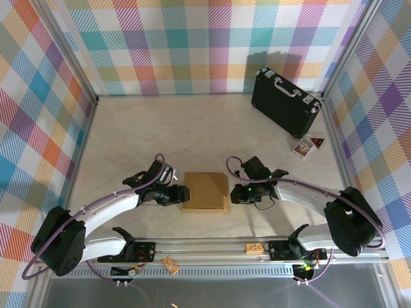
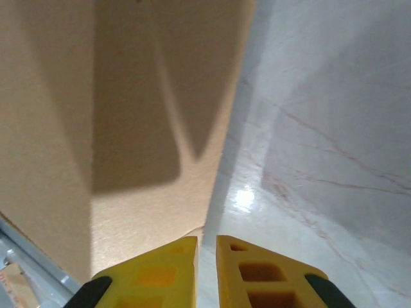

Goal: Fold the paper box

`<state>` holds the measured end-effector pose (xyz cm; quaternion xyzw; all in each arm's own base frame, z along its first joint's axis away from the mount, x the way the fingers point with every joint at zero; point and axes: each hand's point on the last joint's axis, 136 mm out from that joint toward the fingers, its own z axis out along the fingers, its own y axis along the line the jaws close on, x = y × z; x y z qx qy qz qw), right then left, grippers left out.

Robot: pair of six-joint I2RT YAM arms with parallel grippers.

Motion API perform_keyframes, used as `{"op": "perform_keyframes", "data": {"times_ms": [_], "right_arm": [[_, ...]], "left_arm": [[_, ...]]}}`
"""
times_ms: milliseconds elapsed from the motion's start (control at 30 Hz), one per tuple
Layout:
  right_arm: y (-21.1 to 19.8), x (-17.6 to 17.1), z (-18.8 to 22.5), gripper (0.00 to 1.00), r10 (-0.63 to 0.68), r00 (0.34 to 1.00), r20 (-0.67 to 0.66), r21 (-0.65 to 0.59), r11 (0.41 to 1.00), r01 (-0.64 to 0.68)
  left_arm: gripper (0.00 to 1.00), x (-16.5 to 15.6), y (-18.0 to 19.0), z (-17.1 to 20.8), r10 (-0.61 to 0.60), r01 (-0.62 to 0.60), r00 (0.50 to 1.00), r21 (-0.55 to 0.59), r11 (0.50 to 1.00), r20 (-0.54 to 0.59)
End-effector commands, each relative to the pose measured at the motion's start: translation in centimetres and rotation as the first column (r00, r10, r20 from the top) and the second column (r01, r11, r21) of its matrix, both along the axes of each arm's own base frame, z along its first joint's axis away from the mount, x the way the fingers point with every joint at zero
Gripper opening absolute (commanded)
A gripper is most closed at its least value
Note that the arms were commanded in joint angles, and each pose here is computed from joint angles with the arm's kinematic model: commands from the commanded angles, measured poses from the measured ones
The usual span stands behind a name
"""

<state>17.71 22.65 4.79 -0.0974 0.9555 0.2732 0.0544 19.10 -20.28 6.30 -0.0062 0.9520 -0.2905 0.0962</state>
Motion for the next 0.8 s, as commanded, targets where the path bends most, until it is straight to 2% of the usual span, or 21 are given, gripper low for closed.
{"op": "perform_keyframes", "data": {"times_ms": [0, 133, 267, 767], "right_arm": [[1.0, -0.7, -0.1, 0.16, 0.003, 0.999, -0.037, 0.046, 0.999, -0.001], [1.1, -1.0, -0.7, 0.15, 0.002, 0.999, -0.048, 0.052, 0.999, 0.000], [1.9, -1.3, -1.2, 0.14, 0.020, 0.997, -0.074, 0.067, 0.998, -0.015], [6.3, -1.7, -0.2, 0.13, 0.059, 0.990, -0.132, 0.233, 0.972, -0.027]], "left_arm": [[0.54, -0.2, -1.1, 0.2, -0.007, 0.006, 1.000, -0.064, 0.998, -0.008], [0.54, -0.6, -0.8, -0.8, -0.002, 0.001, 1.000, -0.041, 0.999, -0.028], [0.53, -0.5, -1.3, -0.6, -0.011, 0.010, 1.000, -0.063, 0.998, -0.002], [0.51, -1.4, -3.0, -0.3, -0.026, 0.026, 1.000, -0.136, 0.990, 0.000]]}}
